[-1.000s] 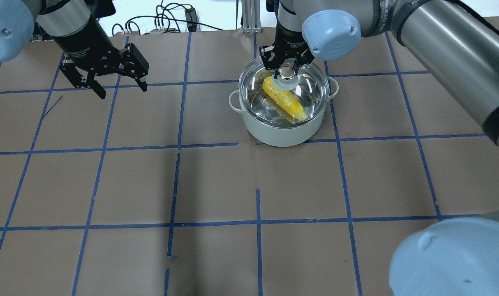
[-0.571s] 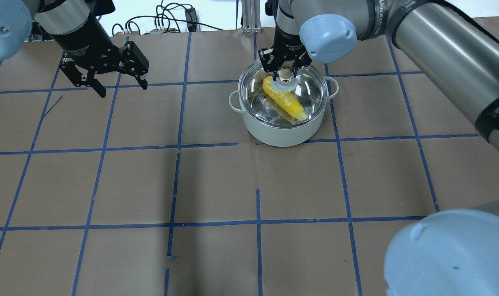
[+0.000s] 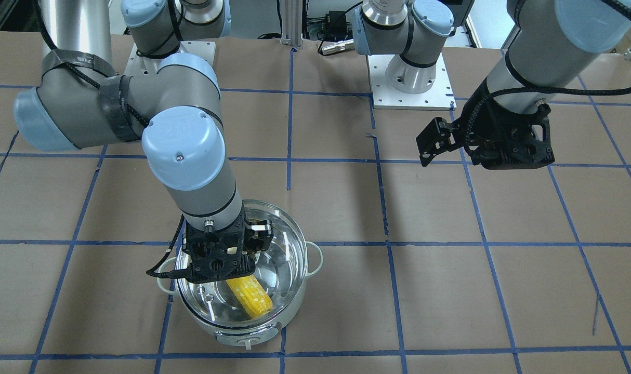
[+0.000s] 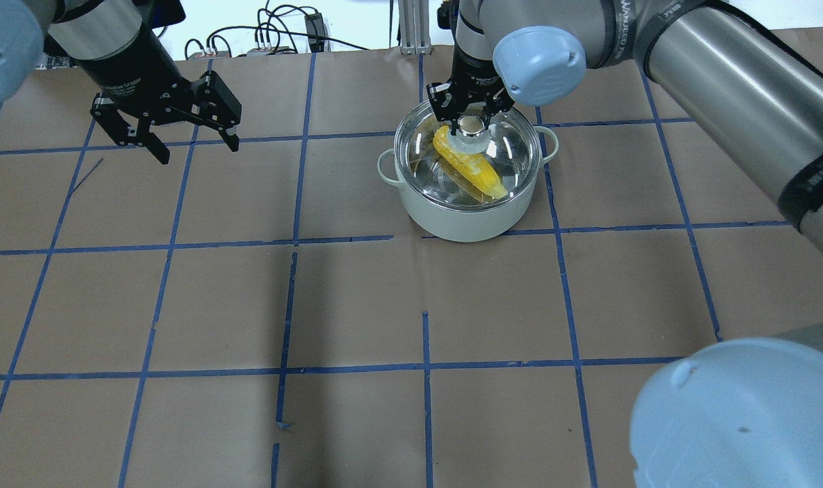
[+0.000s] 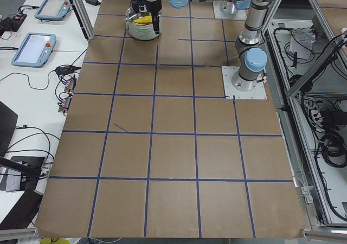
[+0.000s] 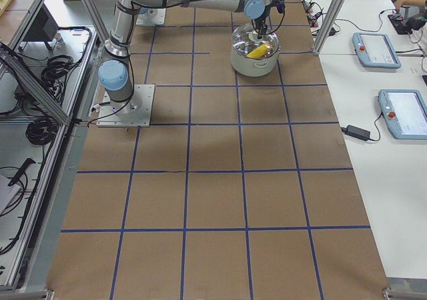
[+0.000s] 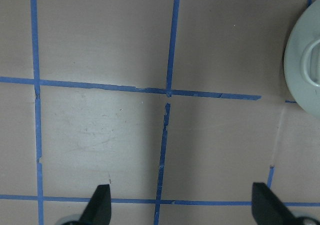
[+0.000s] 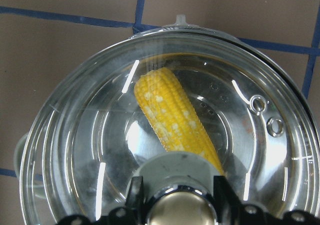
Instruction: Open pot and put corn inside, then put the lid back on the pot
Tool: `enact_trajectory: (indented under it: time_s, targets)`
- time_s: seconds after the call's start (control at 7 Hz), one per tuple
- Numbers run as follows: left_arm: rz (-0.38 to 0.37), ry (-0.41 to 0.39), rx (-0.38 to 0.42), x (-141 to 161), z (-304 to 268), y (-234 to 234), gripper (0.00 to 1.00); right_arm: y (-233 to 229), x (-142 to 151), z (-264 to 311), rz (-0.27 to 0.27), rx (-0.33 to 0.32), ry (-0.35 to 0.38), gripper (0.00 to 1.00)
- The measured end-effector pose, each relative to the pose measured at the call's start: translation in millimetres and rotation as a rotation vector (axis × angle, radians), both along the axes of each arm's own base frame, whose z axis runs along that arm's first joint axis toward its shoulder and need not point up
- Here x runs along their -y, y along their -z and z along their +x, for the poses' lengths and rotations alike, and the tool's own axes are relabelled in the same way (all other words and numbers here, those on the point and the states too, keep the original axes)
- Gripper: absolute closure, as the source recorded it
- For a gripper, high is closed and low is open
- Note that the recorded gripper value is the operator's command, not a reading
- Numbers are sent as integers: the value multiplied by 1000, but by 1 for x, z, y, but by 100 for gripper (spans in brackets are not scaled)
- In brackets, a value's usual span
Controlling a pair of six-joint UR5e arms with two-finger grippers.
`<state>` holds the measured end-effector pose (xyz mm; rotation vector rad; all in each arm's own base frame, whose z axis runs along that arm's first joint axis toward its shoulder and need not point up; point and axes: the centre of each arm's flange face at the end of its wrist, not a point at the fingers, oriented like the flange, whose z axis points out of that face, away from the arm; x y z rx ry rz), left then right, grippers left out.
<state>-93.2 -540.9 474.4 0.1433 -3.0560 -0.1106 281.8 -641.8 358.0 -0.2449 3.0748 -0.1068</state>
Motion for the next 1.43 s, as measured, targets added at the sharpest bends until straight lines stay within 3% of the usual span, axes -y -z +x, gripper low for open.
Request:
enact_trajectory:
  time_s: [0.14, 0.29, 0.71, 1.14, 1.43]
  targets:
    - [2, 1, 0, -1, 0, 0, 0, 0, 0, 0, 0, 0, -2, 71]
    - [4, 1, 0, 1, 0, 1, 0, 0, 0, 0, 0, 0, -6, 46]
    - [17, 1, -8, 9, 0, 11, 0, 0, 5, 0, -23, 4, -23, 20]
    - [23, 0, -3, 8, 1, 13, 0, -2, 9, -6, -32, 3, -41, 16]
    - [23, 0, -3, 8, 1, 12, 0, -4, 13, -18, -32, 1, -35, 6]
